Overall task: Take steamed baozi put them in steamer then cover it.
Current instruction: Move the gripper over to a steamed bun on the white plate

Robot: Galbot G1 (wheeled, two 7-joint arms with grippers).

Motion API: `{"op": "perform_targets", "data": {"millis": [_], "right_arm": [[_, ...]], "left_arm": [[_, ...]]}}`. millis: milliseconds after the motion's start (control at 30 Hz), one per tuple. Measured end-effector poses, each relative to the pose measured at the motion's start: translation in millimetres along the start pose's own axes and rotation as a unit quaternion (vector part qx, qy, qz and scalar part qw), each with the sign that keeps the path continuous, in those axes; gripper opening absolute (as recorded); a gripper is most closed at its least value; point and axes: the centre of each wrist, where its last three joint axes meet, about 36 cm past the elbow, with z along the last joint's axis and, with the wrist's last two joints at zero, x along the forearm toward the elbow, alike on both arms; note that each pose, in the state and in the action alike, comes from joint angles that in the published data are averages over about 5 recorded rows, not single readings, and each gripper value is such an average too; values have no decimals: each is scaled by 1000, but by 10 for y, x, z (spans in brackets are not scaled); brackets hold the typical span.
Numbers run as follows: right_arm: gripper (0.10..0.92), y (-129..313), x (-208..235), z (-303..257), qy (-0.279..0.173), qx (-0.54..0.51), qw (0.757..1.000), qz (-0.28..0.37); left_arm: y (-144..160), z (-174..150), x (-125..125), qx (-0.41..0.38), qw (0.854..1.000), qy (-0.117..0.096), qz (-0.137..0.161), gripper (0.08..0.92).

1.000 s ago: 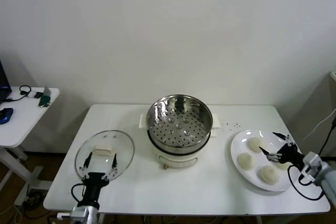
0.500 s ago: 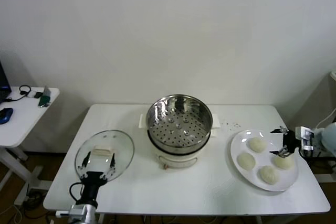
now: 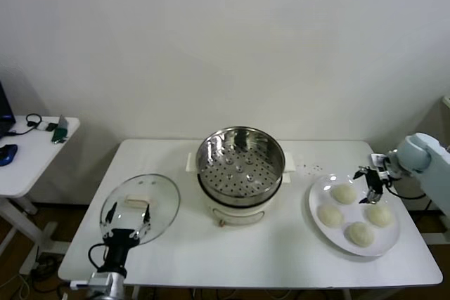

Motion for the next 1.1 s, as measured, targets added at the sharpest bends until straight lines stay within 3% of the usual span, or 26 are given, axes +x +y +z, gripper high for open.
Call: {"op": "perform_targets", "data": {"millis": [733,967,1100], "right_arm": [[819,-391,-479,-391,46,25,997,-49],[713,-412,-512,-410,52,30,997,-55],[697,-423,-507,-414,52,32,997,-56]], "left_arm": [[50,-64,-75,-8,1000,4,-4,823],[59,-58,-63,-9,1000,6,-5,823],[68,-58,-59,-9,1000,7,-6,823]]}}
